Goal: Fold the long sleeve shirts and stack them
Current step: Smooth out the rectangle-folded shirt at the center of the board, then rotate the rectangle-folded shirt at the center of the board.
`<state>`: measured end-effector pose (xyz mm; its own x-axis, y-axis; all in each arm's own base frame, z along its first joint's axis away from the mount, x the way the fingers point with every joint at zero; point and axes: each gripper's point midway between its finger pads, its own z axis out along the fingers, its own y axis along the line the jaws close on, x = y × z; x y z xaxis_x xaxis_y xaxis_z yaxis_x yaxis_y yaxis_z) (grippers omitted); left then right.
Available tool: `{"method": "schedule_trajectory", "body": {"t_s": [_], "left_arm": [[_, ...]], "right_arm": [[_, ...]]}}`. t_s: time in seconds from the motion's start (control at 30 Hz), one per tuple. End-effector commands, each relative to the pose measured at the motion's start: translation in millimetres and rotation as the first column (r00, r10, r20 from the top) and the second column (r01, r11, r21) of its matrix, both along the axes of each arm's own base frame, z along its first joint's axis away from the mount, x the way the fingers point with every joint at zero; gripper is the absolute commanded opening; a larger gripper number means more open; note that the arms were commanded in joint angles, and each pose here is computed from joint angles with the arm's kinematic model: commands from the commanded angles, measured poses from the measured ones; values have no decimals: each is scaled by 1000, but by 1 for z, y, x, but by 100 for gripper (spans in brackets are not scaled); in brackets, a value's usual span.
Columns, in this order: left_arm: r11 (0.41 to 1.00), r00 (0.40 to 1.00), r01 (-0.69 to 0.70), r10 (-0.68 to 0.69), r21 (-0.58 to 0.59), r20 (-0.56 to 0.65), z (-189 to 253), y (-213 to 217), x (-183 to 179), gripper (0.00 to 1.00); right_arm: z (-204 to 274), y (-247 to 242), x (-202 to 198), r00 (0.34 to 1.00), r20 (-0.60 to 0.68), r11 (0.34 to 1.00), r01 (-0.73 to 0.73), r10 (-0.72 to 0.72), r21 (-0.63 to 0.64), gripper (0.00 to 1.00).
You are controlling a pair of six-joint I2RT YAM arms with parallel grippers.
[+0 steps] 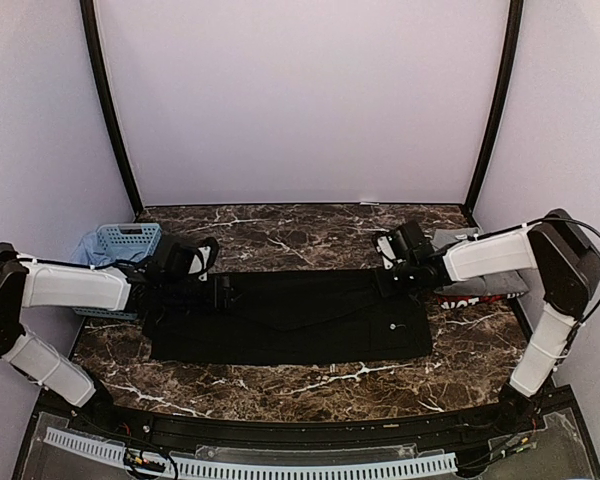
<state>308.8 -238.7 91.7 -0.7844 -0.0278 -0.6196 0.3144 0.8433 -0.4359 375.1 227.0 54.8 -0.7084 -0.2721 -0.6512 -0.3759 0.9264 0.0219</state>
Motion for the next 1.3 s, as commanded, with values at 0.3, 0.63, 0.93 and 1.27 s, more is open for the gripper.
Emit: {"method": "schedule_trajectory", "body": {"t_s": [0.3, 0.63, 0.93, 1.27], "left_arm": [[968, 951, -155, 201, 199, -237, -66, 55, -45, 76], [961, 947, -101, 172, 256, -272, -93, 47, -15, 76], [968, 975, -6, 61, 250, -212, -93, 3, 65, 76], [976, 997, 74, -77, 206, 2, -50, -53, 165, 77]], "right_arm": [[-41, -21, -52, 986, -166, 1000, 2, -3, -6, 46], [-61, -18, -102, 956, -292, 1000, 10, -12, -6, 45], [-65, -19, -148, 943, -332, 999, 31, -21, 23, 44], [-52, 52, -223, 919, -312, 969, -210, 242, 133, 43]]}}
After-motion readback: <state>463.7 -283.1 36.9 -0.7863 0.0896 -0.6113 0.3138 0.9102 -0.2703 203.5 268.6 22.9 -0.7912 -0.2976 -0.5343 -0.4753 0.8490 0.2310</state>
